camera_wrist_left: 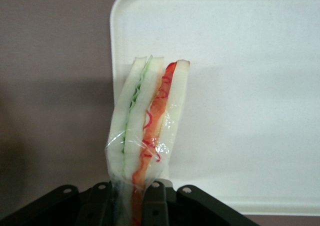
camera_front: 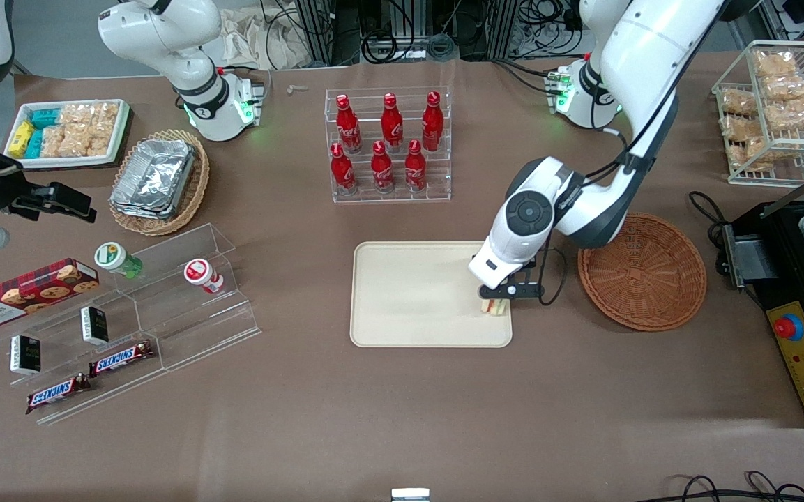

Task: Place sandwich from basket to tray
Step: 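Lower the sandwich onto the white tray and open the left gripper, then raise the left gripper up away from the sandwich on the tray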

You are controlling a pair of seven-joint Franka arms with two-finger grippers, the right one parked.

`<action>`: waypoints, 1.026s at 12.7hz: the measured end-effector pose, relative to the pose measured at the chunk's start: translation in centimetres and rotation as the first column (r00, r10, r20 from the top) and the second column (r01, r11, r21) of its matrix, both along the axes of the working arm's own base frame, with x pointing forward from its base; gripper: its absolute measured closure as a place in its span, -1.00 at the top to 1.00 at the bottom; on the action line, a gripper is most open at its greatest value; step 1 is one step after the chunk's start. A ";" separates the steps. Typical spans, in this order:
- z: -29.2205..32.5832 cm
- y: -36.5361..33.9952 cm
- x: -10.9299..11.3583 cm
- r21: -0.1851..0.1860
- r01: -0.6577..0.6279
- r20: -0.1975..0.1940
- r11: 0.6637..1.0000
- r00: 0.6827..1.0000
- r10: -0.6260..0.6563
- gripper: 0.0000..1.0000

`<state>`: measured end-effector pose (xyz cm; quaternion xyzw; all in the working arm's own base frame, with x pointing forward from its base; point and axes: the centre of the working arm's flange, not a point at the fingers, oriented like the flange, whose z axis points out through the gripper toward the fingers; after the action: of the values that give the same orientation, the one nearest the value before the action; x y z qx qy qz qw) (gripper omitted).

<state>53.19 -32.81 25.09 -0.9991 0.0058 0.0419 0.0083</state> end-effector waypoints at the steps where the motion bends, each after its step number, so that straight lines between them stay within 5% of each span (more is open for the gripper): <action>1: -1.1 -0.3 -0.2 0.003 0.011 -0.009 1.000 1.000 -0.011 -0.67; 4: -2.7 -0.7 -0.3 0.020 0.039 -0.013 0.999 0.999 -0.039 -0.67; 9: -1.2 -1.0 1.4 0.022 0.047 0.026 0.999 0.999 -0.047 0.28; 12: 3.9 -0.9 4.1 0.078 0.020 0.000 0.997 1.000 -0.020 0.95; 13: 6.3 -0.9 4.7 0.101 0.011 -0.013 0.995 1.000 -0.010 1.00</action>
<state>57.89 -33.69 31.40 -0.9971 0.0091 0.0482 0.0589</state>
